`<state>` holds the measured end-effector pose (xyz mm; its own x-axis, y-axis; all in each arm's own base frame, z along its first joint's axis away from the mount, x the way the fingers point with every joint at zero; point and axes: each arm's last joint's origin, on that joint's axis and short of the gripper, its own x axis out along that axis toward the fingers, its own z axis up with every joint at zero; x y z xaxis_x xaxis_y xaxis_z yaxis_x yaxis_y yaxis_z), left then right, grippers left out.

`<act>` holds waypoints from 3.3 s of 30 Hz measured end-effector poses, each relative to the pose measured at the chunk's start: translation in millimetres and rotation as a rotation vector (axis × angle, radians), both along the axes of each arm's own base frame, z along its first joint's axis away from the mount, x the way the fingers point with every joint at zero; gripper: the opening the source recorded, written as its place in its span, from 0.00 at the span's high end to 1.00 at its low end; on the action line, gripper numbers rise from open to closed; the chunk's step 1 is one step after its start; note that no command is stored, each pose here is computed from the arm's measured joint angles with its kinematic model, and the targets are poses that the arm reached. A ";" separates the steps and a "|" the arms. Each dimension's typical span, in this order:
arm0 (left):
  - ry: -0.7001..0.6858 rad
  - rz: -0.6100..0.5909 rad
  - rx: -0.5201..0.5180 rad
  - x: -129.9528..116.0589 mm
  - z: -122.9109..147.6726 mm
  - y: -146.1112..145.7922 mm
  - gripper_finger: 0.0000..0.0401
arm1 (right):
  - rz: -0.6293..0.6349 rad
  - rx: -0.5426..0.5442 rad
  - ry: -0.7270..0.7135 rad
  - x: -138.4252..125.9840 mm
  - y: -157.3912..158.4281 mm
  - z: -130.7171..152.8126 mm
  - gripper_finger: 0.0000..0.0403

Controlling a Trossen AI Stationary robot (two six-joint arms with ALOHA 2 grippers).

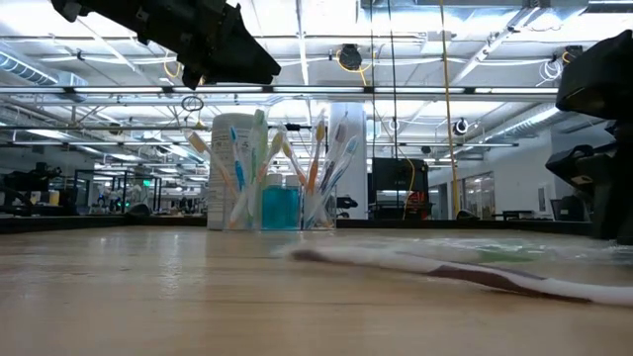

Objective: Pick & Place toothbrushing station
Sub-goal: Put the green toothbrush into the transparent organizer

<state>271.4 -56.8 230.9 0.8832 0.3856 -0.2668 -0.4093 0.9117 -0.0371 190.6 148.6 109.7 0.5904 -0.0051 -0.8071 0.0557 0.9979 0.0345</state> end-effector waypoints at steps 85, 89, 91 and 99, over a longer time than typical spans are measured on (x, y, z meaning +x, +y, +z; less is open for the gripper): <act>0.312 -0.186 -0.276 111.3 -47.2 15.7 0.92 | 0.383 -1.023 -0.310 86.2 -59.4 62.6 0.74; 0.316 -0.168 -0.261 99.9 -27.0 17.4 0.98 | 0.356 -1.118 -0.293 80.6 -51.0 69.0 0.71; 0.304 -0.117 -0.228 92.2 -13.7 18.9 0.96 | 0.325 -1.159 -0.278 75.4 -47.1 73.3 0.70; 0.130 0.000 0.000 68.2 33.3 2.7 0.98 | 0.125 -0.900 -0.521 58.5 -50.9 113.3 0.71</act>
<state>339.6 -54.2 264.3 0.8412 0.3856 -0.3792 -0.4104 0.9118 0.0167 249.1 97.6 223.0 0.9019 -0.3923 -0.1809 0.1418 0.6644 -0.7338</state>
